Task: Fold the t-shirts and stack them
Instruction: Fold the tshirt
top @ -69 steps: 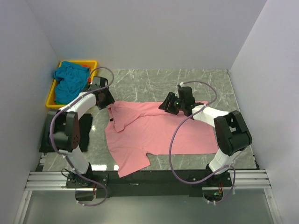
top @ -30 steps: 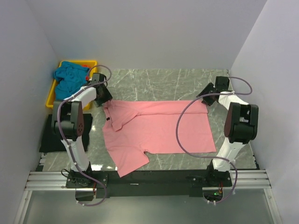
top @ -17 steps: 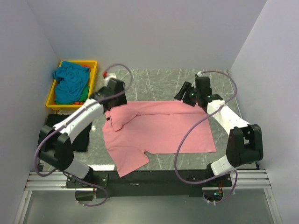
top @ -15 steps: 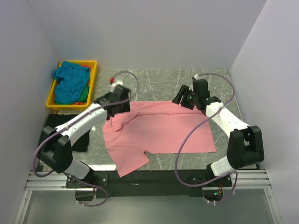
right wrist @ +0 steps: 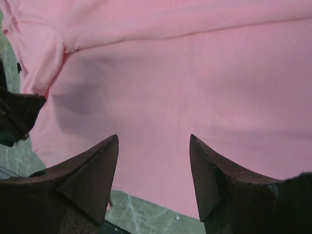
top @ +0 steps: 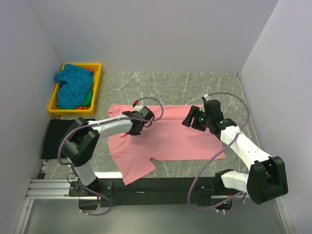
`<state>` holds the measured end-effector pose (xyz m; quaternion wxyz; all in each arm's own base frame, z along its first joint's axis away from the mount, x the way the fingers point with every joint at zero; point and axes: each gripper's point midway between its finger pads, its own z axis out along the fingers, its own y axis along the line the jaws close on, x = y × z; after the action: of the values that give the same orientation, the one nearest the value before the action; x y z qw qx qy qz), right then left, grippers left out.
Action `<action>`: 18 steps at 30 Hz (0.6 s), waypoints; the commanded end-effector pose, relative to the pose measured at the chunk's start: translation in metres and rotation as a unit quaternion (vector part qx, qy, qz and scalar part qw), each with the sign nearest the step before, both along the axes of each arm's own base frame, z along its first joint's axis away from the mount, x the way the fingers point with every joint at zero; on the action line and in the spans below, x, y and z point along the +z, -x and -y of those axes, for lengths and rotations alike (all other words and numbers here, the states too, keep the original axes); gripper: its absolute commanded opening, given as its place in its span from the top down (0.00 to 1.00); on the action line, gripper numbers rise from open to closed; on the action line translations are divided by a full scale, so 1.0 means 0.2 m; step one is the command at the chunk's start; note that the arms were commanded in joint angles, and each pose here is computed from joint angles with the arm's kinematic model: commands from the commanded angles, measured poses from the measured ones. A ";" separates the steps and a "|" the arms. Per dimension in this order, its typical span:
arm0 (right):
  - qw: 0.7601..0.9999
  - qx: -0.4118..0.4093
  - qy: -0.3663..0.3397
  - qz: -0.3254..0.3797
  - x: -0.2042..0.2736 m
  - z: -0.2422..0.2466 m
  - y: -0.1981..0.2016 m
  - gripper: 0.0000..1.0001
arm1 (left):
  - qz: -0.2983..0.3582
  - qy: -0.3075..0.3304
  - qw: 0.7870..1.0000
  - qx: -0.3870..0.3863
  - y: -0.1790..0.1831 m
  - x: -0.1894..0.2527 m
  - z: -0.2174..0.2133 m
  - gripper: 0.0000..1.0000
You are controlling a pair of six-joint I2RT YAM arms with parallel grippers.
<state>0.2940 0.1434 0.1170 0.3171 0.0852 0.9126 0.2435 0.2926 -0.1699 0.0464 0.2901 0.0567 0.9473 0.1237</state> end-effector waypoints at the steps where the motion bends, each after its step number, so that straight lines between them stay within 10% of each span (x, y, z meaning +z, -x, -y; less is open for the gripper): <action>1: 1.000 0.008 0.002 0.009 0.00 0.01 0.06 0.33 | 0.024 -0.005 1.000 -0.008 -0.11 0.04 0.06 0.80; 18: 1.000 0.006 0.024 0.008 -0.03 0.06 0.11 0.34 | 0.027 -0.078 0.997 0.000 -0.26 -0.04 -0.01 0.74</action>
<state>0.2722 0.1344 0.1051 0.3102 0.0800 0.9187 0.2311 0.3265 -0.1719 0.0247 0.2869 0.0826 0.9366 0.1835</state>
